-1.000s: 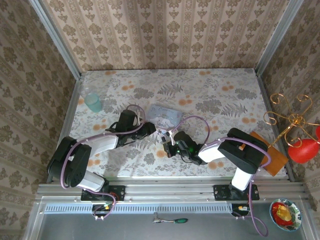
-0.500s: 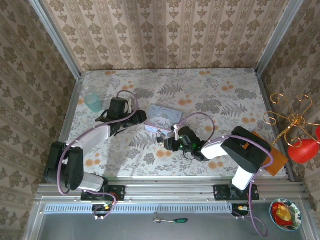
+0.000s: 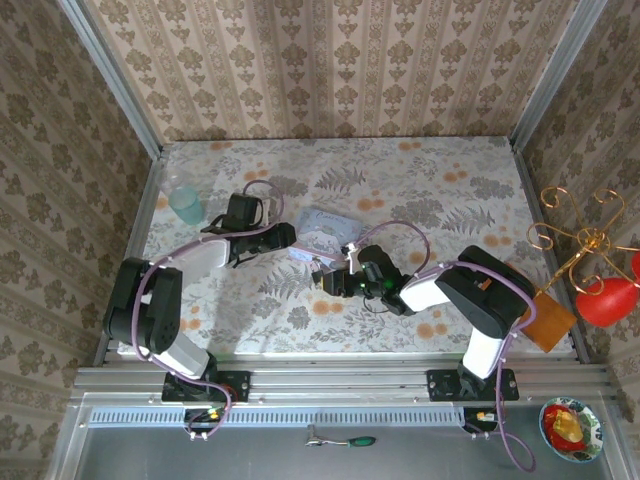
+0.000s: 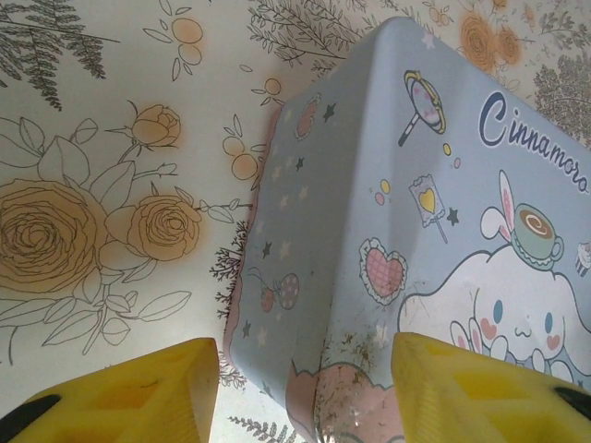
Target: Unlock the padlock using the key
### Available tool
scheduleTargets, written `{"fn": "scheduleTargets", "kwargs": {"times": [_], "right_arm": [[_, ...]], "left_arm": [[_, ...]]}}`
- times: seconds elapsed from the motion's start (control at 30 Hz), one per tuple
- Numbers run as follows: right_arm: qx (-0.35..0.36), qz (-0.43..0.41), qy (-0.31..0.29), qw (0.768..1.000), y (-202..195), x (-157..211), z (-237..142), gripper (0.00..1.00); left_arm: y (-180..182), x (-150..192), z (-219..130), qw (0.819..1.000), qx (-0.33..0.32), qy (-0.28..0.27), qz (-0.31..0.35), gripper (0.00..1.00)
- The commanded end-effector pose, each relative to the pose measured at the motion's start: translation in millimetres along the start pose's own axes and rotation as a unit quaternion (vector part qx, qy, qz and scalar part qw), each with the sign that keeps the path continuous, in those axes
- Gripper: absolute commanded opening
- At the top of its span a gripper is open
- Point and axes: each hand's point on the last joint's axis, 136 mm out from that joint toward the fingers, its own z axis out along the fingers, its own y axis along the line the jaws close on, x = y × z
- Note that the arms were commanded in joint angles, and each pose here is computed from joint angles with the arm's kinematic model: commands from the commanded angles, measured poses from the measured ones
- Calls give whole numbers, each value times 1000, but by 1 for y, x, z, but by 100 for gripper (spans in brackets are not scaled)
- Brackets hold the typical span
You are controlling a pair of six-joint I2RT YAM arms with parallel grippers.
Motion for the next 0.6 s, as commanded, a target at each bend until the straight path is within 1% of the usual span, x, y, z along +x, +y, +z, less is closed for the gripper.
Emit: {"fn": "scheduleTargets", "kwargs": {"times": [0.0, 0.07, 0.13, 0.27, 0.37, 0.57], "right_arm": [[-17, 1, -7, 1000, 8, -6, 5, 46], [-9, -7, -14, 1000, 7, -9, 4, 48], [4, -16, -20, 1000, 6, -12, 3, 50], [30, -42, -19, 998, 7, -14, 8, 51], [49, -54, -17, 997, 4, -16, 12, 49], [87, -61, -8, 994, -7, -17, 15, 44]], "left_arm": [[7, 0, 3, 1000, -29, -4, 12, 52], [12, 4, 5, 999, -41, -6, 11, 52], [14, 7, 8, 999, -39, -4, 7, 52], [14, 14, 15, 999, -40, 7, 8, 51], [16, 20, 15, 999, -42, 11, 4, 49], [25, 34, 11, 998, -56, 14, -2, 47]]}}
